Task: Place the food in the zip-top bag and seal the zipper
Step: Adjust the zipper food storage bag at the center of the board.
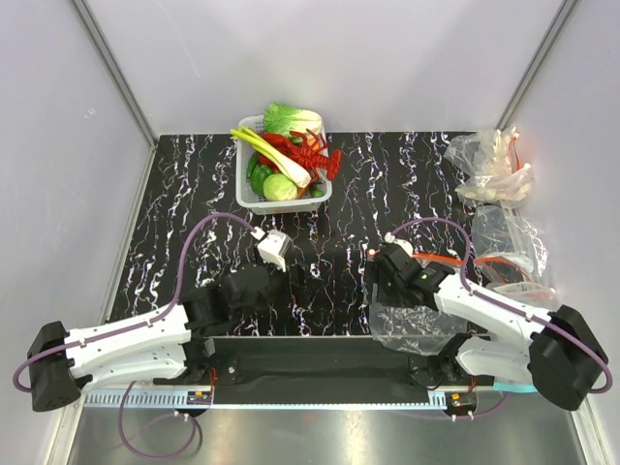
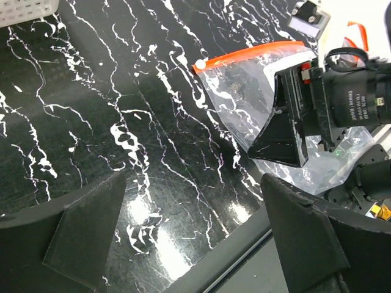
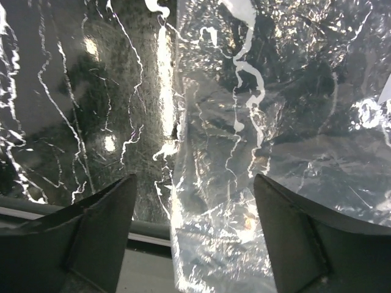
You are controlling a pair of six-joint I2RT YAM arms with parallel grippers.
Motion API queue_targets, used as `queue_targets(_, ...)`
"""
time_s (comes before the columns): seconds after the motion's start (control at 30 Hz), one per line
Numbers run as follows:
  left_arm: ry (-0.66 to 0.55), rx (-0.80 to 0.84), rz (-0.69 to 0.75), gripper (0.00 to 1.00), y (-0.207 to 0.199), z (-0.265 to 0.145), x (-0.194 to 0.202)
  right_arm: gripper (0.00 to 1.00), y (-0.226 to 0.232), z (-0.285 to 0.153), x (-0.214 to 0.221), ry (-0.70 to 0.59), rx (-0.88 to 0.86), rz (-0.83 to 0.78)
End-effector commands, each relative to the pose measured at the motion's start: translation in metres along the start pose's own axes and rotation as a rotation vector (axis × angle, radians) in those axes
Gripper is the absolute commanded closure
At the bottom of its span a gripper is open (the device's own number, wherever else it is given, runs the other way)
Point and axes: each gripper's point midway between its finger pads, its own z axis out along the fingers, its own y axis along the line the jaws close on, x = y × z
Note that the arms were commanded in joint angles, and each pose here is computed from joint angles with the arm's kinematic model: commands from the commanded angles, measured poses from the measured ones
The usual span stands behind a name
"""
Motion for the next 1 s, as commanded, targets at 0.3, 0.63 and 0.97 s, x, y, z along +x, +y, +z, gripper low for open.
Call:
queue_targets(0.3,-0.041,-0.024,0.029,0.01,0.012,-0.004,-0.002,0.69,0.008,0.02,0.009,0.003,0.21,-0.165)
queue_targets(0.63,-0.052,-0.07,0.025,0.01,0.026,-0.011,-0.002,0.92,0.13,-0.007,0.019,-0.098,-0.179,-0.809)
queue_targets(0.97,0.021,-0.146,0.015,0.01,0.044,0.004,0.013,0.21,0.116,-0.049,0.015,-0.193,-0.253,-0.592)
